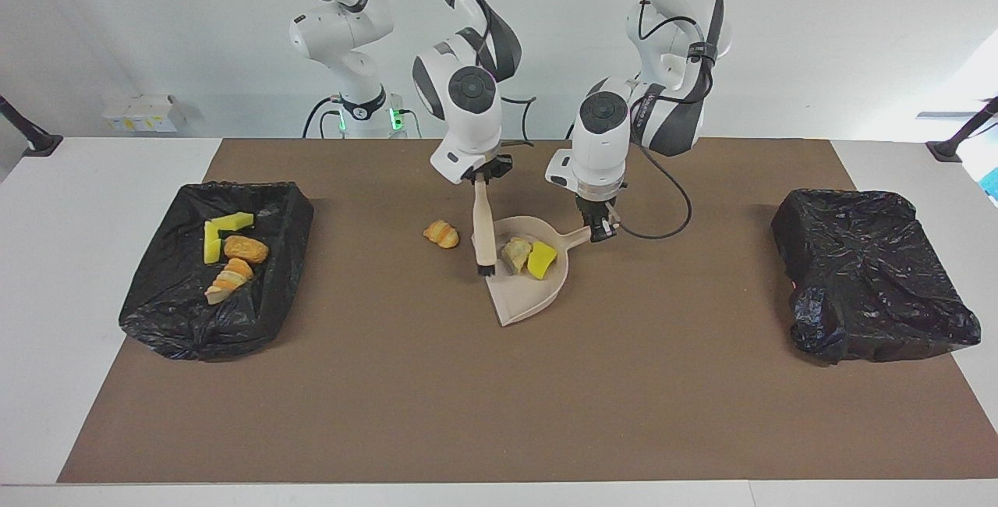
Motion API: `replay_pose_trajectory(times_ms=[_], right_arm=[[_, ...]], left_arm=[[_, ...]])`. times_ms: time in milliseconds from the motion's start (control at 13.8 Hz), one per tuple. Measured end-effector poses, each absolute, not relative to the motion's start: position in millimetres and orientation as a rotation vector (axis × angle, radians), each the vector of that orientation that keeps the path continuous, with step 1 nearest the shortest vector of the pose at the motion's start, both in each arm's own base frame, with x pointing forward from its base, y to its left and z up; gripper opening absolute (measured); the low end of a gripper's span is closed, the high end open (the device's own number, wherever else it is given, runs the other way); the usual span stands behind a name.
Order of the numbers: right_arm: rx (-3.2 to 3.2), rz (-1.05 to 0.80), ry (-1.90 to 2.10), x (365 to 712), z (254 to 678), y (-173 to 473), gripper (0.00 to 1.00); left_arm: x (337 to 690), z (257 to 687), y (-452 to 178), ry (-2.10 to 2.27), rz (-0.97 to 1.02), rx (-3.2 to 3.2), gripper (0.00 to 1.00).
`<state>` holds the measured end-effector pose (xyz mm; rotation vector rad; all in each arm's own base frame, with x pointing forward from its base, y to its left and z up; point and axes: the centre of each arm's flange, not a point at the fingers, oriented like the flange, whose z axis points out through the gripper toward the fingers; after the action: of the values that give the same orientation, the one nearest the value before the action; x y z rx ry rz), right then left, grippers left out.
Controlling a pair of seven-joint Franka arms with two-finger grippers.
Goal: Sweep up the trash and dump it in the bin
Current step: 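Sweep bread and sponge pieces into the dustpan with the right gripper's brush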
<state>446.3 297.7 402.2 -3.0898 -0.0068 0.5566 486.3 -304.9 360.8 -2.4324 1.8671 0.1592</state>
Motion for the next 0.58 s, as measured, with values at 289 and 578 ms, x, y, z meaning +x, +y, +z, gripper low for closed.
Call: replay_pose_trajectory(times_ms=[289,578], right_arm=[[-3.112,0.686,0.341,435,417,257,0.26],[-3.121,0.769,0.457,404,385,229,0.26]], left_arm=[[486,360,-305,1.876,0.158,-2.426,0.32],[485,360,-307,1.902,0.153,-2.367,0.32]])
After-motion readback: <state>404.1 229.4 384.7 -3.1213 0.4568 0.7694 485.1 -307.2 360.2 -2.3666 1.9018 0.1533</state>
